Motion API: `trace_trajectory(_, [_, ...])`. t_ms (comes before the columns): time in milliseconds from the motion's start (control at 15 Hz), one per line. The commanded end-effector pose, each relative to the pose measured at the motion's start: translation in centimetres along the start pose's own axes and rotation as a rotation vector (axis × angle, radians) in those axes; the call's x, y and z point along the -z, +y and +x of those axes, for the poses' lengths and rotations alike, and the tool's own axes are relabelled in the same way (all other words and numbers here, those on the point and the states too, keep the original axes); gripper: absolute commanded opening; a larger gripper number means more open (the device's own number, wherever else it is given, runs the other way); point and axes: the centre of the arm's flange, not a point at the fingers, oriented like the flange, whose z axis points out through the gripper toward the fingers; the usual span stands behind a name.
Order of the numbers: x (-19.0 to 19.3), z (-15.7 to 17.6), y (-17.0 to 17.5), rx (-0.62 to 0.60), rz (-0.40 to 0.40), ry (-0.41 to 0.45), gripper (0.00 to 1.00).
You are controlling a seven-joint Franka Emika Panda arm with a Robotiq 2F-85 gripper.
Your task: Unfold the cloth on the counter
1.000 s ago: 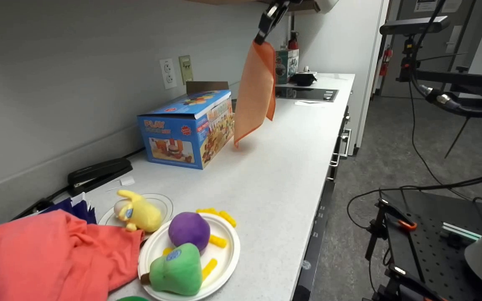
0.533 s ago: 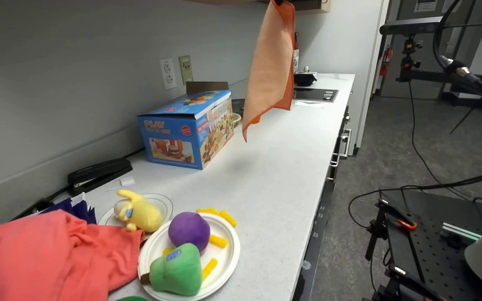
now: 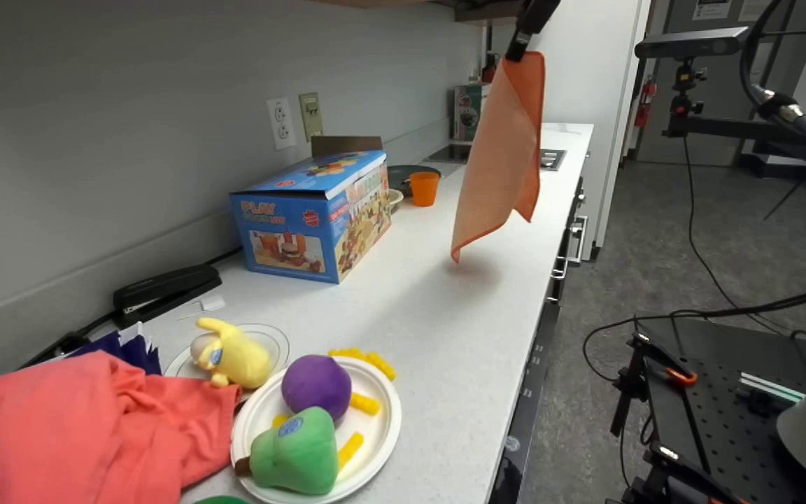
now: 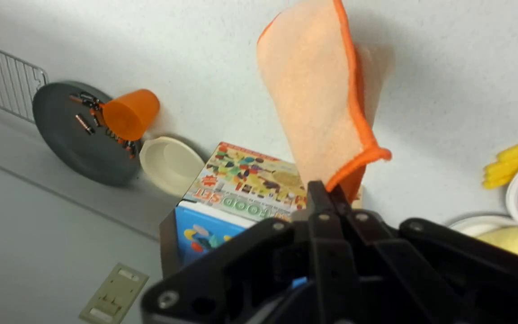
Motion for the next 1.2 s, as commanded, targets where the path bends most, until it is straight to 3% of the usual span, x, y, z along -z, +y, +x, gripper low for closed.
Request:
trace_trajectory(0, [2.2,-2.8,-0.4,0.113,0.017,-0.076,0.00])
trace_trajectory(467, [5.1,-6.3,0.1,0.222,0.056,-0.133,0.00])
trace_trajectory(733, [2.5,-3.8,0.4,0.267,0.107,-0.174,0.00])
trace_trajectory(867, [0.0,-1.9,-0.4,0.286,0.093,-0.221,0.00])
trace_trajectory(1133, [-6.1,3.5,-3.8,0.358,-0.024,-0.254,0.00])
